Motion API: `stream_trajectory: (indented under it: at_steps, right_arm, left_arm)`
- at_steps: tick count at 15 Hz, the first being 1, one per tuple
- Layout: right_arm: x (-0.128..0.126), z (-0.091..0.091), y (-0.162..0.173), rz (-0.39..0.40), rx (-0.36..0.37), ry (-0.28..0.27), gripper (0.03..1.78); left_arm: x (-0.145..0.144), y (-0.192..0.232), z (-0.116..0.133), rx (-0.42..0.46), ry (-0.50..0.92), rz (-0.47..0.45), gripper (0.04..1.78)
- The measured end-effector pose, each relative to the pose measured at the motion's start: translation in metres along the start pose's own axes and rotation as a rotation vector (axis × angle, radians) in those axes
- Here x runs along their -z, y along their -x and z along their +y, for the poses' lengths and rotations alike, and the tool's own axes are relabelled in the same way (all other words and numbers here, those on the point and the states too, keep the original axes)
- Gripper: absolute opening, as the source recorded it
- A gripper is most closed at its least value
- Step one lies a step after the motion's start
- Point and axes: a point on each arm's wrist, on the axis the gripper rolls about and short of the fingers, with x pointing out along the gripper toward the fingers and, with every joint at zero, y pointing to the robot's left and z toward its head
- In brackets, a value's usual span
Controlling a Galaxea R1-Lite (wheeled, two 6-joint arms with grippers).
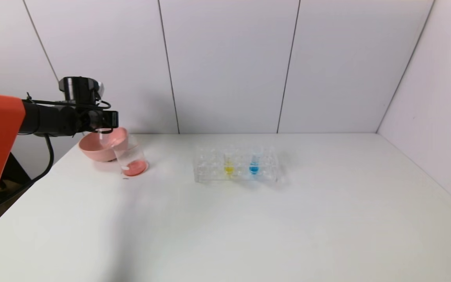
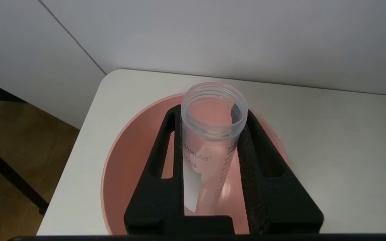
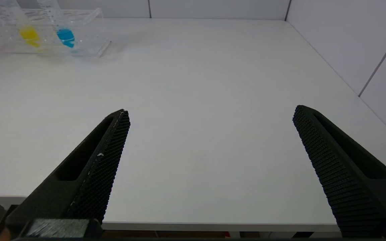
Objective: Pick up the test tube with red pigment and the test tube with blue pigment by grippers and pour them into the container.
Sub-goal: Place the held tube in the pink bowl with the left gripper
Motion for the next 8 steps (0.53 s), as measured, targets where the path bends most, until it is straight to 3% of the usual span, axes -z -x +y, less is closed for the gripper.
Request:
stream_trajectory:
  at_steps: [5, 8]
  right_arm:
    - [0.0000, 0.0000, 0.0000, 0.000, 0.000, 0.000, 1.77]
    - [0.0000, 0.0000, 0.0000, 0.000, 0.000, 0.000, 1.77]
  left_arm:
    - [0.0061, -0.0006, 0.0035, -0.006, -0.005, 0.022, 0.55]
    - [0.0042, 0.0011, 0.0038, -0.003, -0.005, 0.017, 0.85]
